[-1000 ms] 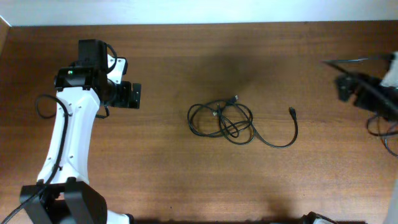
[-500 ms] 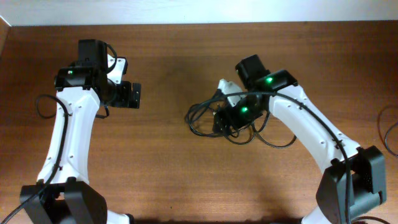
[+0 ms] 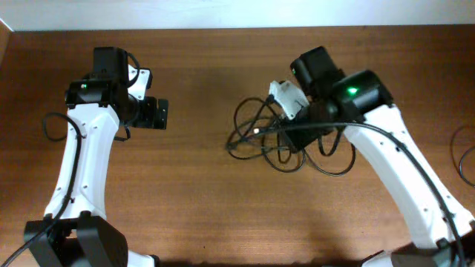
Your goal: Untangle cables
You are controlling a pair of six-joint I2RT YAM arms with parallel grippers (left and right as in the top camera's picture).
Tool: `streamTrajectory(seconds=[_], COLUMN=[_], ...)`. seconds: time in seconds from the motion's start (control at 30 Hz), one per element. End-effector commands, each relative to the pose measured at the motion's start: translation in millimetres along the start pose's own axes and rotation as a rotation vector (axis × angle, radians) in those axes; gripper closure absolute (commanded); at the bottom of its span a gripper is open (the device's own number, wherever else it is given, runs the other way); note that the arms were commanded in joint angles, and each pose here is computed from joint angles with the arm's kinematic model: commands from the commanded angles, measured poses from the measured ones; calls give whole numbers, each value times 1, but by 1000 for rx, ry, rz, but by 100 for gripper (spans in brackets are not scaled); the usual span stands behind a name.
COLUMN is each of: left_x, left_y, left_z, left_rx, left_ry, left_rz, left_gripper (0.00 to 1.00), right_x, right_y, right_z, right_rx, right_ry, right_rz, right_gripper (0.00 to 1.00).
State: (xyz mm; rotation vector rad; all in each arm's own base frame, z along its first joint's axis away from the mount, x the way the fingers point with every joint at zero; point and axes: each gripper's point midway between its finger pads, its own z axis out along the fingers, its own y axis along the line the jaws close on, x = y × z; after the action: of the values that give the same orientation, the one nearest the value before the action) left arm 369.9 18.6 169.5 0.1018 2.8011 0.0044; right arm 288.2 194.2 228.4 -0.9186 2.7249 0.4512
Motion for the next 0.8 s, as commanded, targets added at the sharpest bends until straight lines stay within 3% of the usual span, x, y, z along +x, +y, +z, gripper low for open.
streamTrajectory(seconds=[0.0,0.2,0.43,0.6,0.77], left_x=[-4,-4,-4,-4,-4], left_y=[0,0,0,0,0], left_z=[-2,-2,-2,-2,-2], left_rx=[8,8,8,8,8], left_ry=[-12,-12,-12,-12,-12], left_rz=[9,9,9,9,9], left_gripper=[1,1,1,2,1], right_x=[-13,-15,1,-7,-16], right_y=[14,53,89,81,72], right_z=[-49,-134,-253,-251,-224], right_rx=[6,-45,24,59,44], right_ry=[-156,-459,-913,-911,-816], right_rz=[-5,-114,-271,-253,-222], right_gripper=[96,96,96,96,96])
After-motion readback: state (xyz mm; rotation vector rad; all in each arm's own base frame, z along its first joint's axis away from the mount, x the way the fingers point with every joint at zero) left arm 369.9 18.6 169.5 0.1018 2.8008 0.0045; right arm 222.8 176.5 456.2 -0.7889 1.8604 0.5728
